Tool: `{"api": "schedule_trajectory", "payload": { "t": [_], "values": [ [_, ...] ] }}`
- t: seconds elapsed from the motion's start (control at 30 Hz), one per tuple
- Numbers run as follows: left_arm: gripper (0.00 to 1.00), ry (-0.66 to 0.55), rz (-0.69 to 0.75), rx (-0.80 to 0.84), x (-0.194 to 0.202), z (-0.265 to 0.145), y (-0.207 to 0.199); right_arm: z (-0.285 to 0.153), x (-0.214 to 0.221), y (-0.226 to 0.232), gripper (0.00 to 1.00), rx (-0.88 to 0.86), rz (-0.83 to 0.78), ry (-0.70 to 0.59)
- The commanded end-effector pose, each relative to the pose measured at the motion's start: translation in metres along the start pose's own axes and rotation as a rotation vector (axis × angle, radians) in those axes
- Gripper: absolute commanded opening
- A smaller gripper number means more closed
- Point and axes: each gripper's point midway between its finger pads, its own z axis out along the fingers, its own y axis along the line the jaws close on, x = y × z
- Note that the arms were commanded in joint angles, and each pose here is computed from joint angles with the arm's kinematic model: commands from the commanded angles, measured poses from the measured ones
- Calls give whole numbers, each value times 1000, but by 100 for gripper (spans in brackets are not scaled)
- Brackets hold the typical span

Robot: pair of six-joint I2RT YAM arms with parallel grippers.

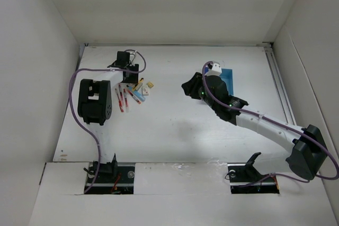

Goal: Sort the stationery into containers
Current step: Pick up the stationery from the center of the board, then place the stationery in the storage box.

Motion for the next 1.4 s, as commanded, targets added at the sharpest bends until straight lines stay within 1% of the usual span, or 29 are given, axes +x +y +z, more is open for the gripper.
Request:
{"api": "schedule_trajectory", "payload": {
  "t": [0.0,0.13,0.2,0.23,0.3,0.33,0.37,0.43,0.5,0.57,0.6,0.67,0.7,0.77,0.8,0.83,0.87,0.9,0.93,0.97,1.03,1.07,1.1,1.13,1.17,1.23,1.27,1.3,1.37],
  "values": [
    [49,-28,18,-14,-18,-8,2,-1,-10,5,43,-14,-1,-35],
    [46,-28,18,-14,-18,-8,2,-2,-13,8,43,-19,2,-42],
    [38,-29,18,-34,-18,-8,5,-2,-13,8,43,-19,2,-42],
    [30,-38,17,-34,-21,-8,5,-2,-13,8,43,-19,2,-42],
    [23,-48,8,-43,-24,-11,6,-2,-13,8,43,-19,2,-42],
    [20,-70,7,-42,-33,-17,6,-2,-13,8,43,-19,2,-42],
    [16,-94,-5,-51,-40,-25,7,-4,-17,9,43,-18,5,-54],
    [14,-143,-21,-49,-59,-38,6,-3,-14,6,43,-13,2,-48],
    [11,-215,-41,-28,-84,-62,3,-6,-18,6,43,-12,6,-64],
    [11,-279,-73,9,-104,-83,-4,-12,-25,7,43,-16,22,-84],
    [11,-345,-87,33,-123,-105,-8,-14,-30,6,43,-7,26,-104],
    [11,-409,-125,120,-144,-131,-23,-22,-40,-5,43,37,47,-160],
    [11,-452,-130,202,-156,-151,-37,-25,-45,-9,43,54,75,-187],
    [11,-486,-145,306,-163,-170,-62,-35,-54,-26,43,123,107,-254],
    [11,-498,-174,357,-164,-178,-76,-47,-67,-27,43,121,151,-304],
    [11,-549,-166,403,-172,-193,-92,-54,-73,-33,45,137,173,-338],
    [11,-525,-133,465,-159,-192,-130,-62,-82,-42,45,173,199,-394],
    [11,-533,-114,506,-157,-198,-152,-68,-80,-53,46,198,213,-414],
    [11,-541,-92,532,-156,-200,-173,-83,-94,-56,46,188,270,-470],
    [11,-514,-57,601,-142,-205,-215,-90,-98,-60,46,189,292,-494],
    [11,-504,-42,667,-135,-208,-252,-111,-110,-74,46,191,347,-562],
    [11,-496,-34,709,-131,-203,-272,-117,-113,-76,46,183,375,-582],
    [11,-488,-31,775,-128,-212,-298,-122,-116,-81,46,183,384,-599],
    [11,-485,-31,808,-129,-213,-311,-127,-119,-83,46,179,401,-613],
    [11,-460,-32,829,-124,-198,-324,-133,-123,-88,46,176,412,-633],
    [11,-452,-28,886,-129,-201,-348,-137,-126,-85,46,147,430,-634],
    [11,-445,-39,888,-131,-195,-351,-136,-124,-89,46,156,425,-631],
    [11,-419,-33,887,-124,-176,-362,-135,-123,-87,46,149,424,-625],
    [11,-416,-33,913,-128,-174,-375,-135,-125,-90,46,156,425,-631]
  ]
}}
